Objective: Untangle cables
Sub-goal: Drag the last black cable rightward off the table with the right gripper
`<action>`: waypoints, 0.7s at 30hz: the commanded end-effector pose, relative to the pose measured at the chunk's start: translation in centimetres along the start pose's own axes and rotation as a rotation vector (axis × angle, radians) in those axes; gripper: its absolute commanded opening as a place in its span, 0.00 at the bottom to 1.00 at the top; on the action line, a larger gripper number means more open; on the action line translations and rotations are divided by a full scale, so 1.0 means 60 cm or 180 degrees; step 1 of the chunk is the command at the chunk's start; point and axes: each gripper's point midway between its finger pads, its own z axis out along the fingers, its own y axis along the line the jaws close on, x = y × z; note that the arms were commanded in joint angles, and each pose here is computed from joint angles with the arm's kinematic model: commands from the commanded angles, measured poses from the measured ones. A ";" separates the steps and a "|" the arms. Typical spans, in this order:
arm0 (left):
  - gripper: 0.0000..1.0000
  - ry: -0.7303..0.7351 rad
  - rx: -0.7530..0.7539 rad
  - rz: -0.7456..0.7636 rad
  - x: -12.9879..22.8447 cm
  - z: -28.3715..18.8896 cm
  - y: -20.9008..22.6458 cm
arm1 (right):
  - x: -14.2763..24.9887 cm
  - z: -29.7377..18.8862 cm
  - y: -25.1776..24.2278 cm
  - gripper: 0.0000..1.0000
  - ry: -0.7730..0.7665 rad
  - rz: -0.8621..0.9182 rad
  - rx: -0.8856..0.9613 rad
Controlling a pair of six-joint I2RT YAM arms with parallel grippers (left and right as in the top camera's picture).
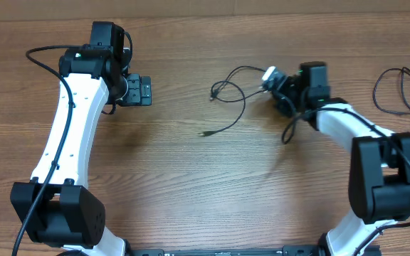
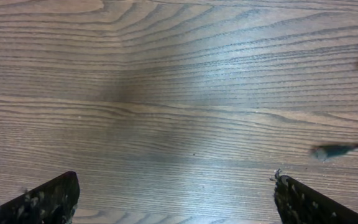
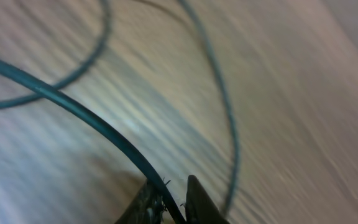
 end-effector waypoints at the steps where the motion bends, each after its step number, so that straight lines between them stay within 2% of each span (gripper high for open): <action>1: 0.99 -0.0026 0.0029 0.0071 -0.002 -0.004 -0.005 | 0.022 -0.008 -0.035 0.08 -0.0101 0.0152 0.0077; 4: 1.00 -0.0025 0.0029 0.0071 -0.002 -0.004 -0.004 | 0.041 -0.021 -0.078 0.04 -0.0140 0.0349 0.0292; 12: 1.00 -0.0025 0.0030 0.0073 -0.002 -0.004 -0.005 | 0.047 -0.040 -0.119 0.04 -0.0322 0.0682 0.0369; 16: 0.99 -0.0026 0.0030 0.0073 -0.002 -0.004 -0.005 | 0.017 -0.053 -0.154 0.04 -0.0437 0.0828 0.0467; 21: 1.00 -0.0025 0.0030 0.0073 -0.002 -0.004 -0.005 | -0.052 -0.092 -0.231 0.04 -0.0753 0.1247 0.0671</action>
